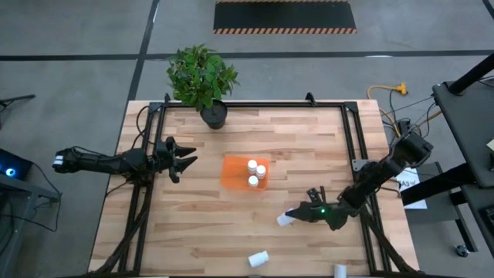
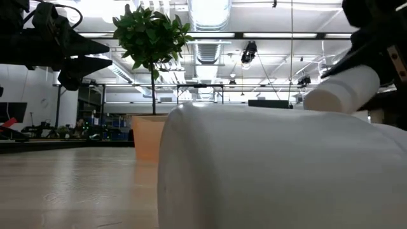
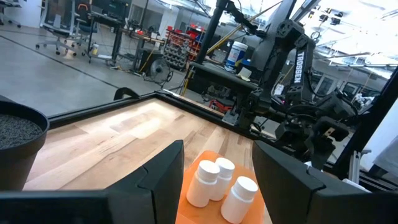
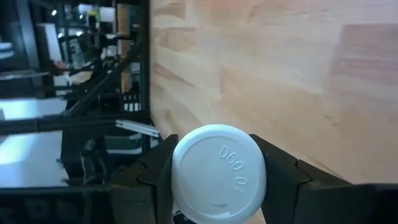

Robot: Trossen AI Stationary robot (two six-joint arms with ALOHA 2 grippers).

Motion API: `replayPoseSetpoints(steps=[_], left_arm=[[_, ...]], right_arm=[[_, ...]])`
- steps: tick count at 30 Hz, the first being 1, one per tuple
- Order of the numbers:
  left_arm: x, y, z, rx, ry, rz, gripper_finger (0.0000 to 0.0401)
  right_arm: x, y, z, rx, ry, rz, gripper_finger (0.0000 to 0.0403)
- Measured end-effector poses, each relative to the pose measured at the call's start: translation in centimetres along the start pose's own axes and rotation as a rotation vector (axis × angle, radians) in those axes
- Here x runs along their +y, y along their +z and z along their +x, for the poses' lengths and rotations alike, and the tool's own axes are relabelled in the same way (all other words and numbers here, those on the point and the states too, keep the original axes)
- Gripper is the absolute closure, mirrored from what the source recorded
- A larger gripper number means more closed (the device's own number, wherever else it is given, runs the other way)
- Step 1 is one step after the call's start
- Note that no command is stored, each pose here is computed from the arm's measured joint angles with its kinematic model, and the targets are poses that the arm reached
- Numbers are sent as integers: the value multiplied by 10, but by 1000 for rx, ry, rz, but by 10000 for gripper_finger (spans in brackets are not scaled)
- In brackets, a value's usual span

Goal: Pick and place pill bottles into a basket
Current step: Adjust the white pill bottles on the table

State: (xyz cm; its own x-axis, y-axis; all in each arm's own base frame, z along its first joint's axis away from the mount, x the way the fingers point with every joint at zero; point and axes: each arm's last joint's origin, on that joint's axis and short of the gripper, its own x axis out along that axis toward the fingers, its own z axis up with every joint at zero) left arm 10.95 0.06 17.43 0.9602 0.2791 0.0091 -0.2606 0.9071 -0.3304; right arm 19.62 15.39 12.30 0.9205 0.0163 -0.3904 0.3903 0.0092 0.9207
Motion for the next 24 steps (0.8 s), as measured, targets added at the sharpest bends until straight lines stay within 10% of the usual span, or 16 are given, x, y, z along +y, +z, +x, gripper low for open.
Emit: replayPoseSetpoints(steps=[24], left_arm=[[0,0,0,0,0,0,228]], right_arm=[[-14,15,13,57,-181,77,205]])
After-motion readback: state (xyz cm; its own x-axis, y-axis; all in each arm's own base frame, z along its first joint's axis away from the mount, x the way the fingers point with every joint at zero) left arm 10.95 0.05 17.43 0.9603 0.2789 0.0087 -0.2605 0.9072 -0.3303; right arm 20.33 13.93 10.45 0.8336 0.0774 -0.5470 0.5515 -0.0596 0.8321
